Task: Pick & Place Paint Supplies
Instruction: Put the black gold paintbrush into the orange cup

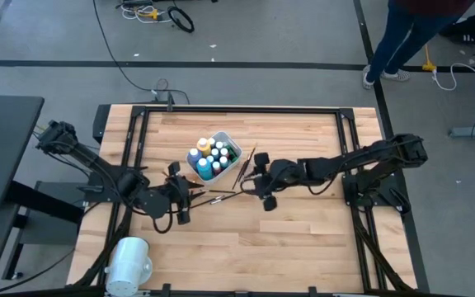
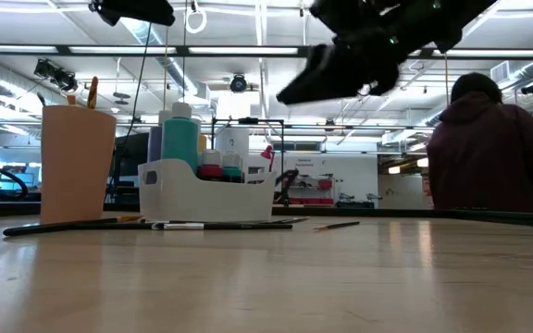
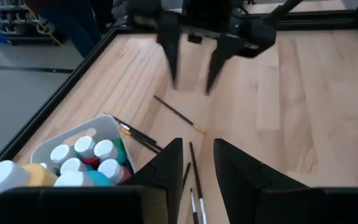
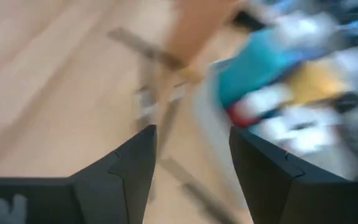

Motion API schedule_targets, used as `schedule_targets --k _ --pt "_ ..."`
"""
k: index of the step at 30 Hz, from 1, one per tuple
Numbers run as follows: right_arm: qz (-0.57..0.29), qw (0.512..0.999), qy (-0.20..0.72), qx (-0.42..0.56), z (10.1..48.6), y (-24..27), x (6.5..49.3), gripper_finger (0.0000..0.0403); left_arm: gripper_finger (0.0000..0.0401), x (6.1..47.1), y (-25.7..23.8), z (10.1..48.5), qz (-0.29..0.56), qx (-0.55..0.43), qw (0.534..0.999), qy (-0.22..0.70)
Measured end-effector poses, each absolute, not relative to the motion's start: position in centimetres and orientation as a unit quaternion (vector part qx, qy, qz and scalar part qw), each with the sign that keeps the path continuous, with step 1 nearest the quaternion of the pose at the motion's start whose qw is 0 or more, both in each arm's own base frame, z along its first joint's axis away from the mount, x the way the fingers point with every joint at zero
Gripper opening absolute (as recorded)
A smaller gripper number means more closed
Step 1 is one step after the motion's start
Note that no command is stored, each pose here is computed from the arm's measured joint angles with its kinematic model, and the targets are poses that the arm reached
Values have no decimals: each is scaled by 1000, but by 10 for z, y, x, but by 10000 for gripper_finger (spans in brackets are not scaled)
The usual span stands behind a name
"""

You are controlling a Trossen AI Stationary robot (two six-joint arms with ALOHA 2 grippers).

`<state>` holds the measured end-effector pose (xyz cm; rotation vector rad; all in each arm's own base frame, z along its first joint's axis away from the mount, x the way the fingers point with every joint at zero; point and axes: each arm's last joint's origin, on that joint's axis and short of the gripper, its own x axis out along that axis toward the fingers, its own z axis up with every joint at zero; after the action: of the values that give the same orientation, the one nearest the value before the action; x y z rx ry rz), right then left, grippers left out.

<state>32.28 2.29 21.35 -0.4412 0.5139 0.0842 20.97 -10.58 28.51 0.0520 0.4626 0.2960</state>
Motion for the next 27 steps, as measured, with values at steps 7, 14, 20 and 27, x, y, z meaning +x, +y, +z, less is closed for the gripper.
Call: schedule_targets --k 7,14,20,27 --pt "104 923 355 -105 192 -18 311 207 98 214 -101 286 167 31 961 218" --pt "182 909 371 -43 147 -46 323 207 98 216 -100 288 164 32 963 213" --pt "222 885 401 -82 106 -48 328 207 98 215 -101 288 159 30 963 215" --pt "254 888 371 -98 99 -55 331 200 98 215 -101 288 159 29 963 215"
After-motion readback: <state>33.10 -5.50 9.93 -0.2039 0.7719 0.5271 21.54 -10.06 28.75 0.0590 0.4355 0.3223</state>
